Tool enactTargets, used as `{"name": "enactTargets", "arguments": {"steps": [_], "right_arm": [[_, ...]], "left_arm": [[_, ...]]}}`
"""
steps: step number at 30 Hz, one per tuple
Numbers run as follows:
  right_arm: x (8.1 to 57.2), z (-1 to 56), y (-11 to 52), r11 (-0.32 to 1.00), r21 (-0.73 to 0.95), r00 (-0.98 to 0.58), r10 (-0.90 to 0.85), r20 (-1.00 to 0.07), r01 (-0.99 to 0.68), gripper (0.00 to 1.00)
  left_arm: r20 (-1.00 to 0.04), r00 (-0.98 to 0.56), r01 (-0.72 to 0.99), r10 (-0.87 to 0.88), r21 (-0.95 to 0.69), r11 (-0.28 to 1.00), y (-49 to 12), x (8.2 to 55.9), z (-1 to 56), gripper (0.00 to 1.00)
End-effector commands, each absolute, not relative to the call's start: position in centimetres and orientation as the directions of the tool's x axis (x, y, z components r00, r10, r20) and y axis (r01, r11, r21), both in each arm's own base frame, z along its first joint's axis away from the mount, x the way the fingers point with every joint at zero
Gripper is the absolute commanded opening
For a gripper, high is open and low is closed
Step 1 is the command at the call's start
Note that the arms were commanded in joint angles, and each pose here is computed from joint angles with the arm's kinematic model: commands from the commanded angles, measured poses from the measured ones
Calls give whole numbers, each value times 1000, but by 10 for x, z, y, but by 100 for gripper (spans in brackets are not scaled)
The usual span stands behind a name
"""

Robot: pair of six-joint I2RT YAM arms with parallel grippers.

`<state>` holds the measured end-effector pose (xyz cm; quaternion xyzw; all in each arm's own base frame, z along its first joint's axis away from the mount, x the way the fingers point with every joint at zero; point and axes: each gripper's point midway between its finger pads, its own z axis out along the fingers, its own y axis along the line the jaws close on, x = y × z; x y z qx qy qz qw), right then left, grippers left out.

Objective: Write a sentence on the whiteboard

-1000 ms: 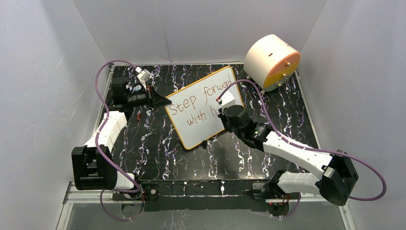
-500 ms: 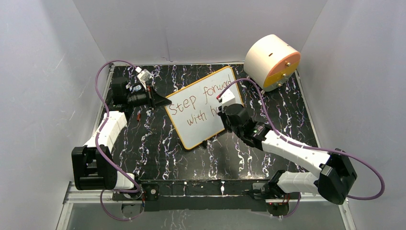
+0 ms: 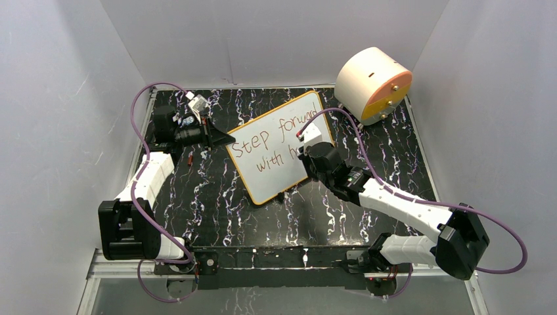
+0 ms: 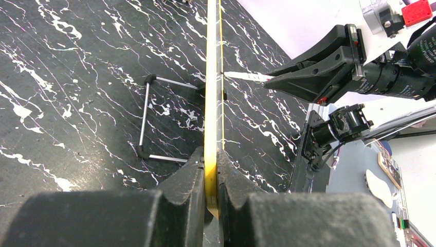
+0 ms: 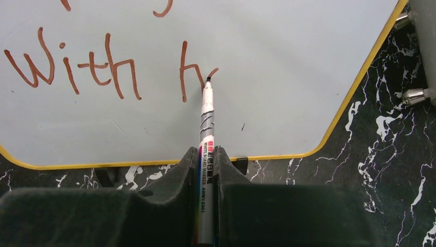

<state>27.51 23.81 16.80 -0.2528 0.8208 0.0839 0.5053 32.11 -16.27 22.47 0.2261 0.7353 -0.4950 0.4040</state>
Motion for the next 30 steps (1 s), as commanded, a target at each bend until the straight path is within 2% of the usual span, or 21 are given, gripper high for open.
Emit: {"name": "enactTargets", "arguments": {"steps": [1,17,30], "right_arm": [[271,170,237,854,-104,-371,-328,-869,-510,0],[280,166,217,891,-132,-383,-315,-868,-434,0],[301,195,226,899,-122,-298,-264,-917,-421,0]], "left_arm": [[-801,-598,736,-31,-564,374,-171,312,214,0],[-803,-596,738,-30,-562,374,-171,311,214,0],[-802,-597,740,-29,-564,368,-172,311,215,0]]}}
